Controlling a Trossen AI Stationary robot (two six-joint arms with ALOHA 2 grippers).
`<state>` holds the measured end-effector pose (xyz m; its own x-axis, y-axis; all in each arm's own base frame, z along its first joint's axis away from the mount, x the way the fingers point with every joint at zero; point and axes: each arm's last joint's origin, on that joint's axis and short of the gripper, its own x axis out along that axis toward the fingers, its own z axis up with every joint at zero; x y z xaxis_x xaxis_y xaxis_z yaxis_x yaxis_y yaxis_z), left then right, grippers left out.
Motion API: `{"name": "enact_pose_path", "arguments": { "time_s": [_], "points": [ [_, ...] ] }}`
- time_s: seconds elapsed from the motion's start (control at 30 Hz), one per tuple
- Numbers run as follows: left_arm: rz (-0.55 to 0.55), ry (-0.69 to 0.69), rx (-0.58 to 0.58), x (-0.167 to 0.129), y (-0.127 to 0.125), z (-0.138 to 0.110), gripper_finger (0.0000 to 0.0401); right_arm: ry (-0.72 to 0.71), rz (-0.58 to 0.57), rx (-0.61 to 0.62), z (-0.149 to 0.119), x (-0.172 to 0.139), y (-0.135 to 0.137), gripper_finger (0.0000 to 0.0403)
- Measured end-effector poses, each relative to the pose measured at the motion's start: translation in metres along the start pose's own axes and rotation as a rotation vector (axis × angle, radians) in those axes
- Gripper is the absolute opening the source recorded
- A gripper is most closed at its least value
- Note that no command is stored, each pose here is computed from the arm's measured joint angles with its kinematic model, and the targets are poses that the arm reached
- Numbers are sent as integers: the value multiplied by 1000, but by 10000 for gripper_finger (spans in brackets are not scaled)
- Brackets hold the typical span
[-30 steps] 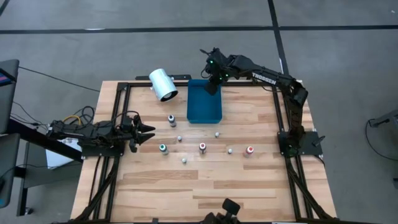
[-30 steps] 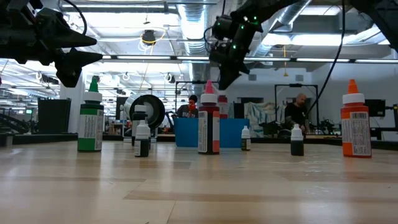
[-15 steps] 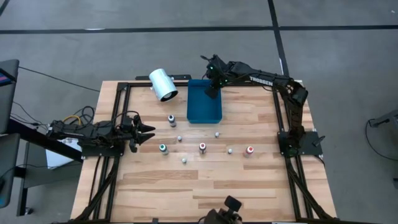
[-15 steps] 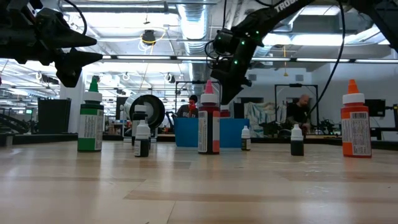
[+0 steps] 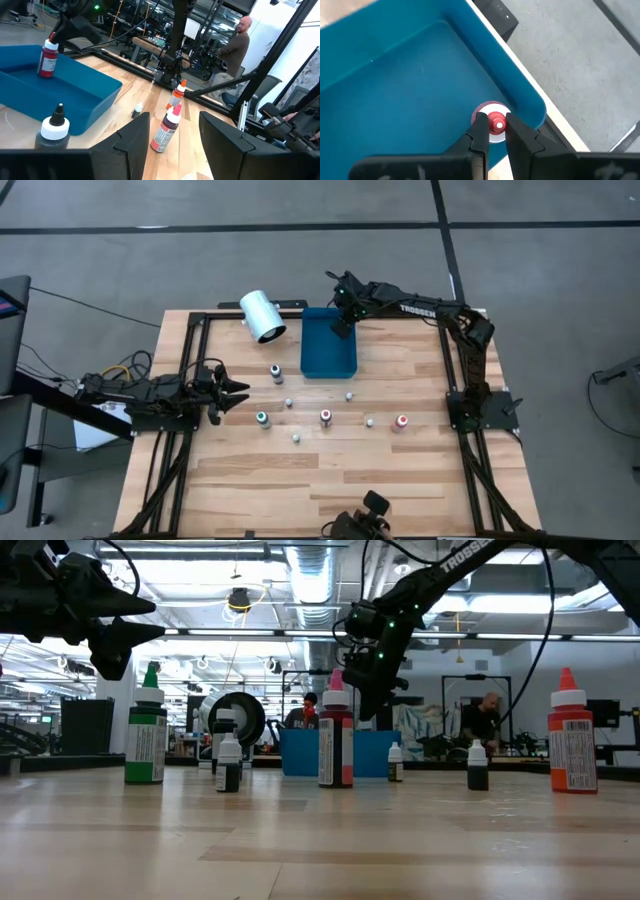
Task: Pick & Place food coloring
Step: Put the large red food coloring bottle into the blue bin
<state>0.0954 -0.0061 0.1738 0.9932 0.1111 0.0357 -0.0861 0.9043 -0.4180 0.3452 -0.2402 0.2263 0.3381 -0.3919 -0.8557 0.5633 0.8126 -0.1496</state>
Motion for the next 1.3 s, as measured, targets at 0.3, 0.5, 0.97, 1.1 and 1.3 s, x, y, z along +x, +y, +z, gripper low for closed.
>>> {"name": "enact_pose_path", "arguments": {
  "time_s": [0.3, 0.5, 0.97, 1.1, 1.3],
  "points": [
    [1, -1, 0, 0, 0, 0, 163, 3, 2, -3, 0, 5, -1, 49],
    [1, -1, 0, 0, 0, 0, 163, 10, 2, -9, -1, 5, -1, 55],
    [1, 0, 0, 0, 0, 0, 163, 12, 3, -19, -1, 5, 0, 57],
    [1, 0, 0, 0, 0, 0, 163, 15, 3, -43, -1, 5, 0, 57],
    [1, 0, 0, 0, 0, 0, 163, 15, 3, -46, -1, 5, 0, 57]
  ]
}}
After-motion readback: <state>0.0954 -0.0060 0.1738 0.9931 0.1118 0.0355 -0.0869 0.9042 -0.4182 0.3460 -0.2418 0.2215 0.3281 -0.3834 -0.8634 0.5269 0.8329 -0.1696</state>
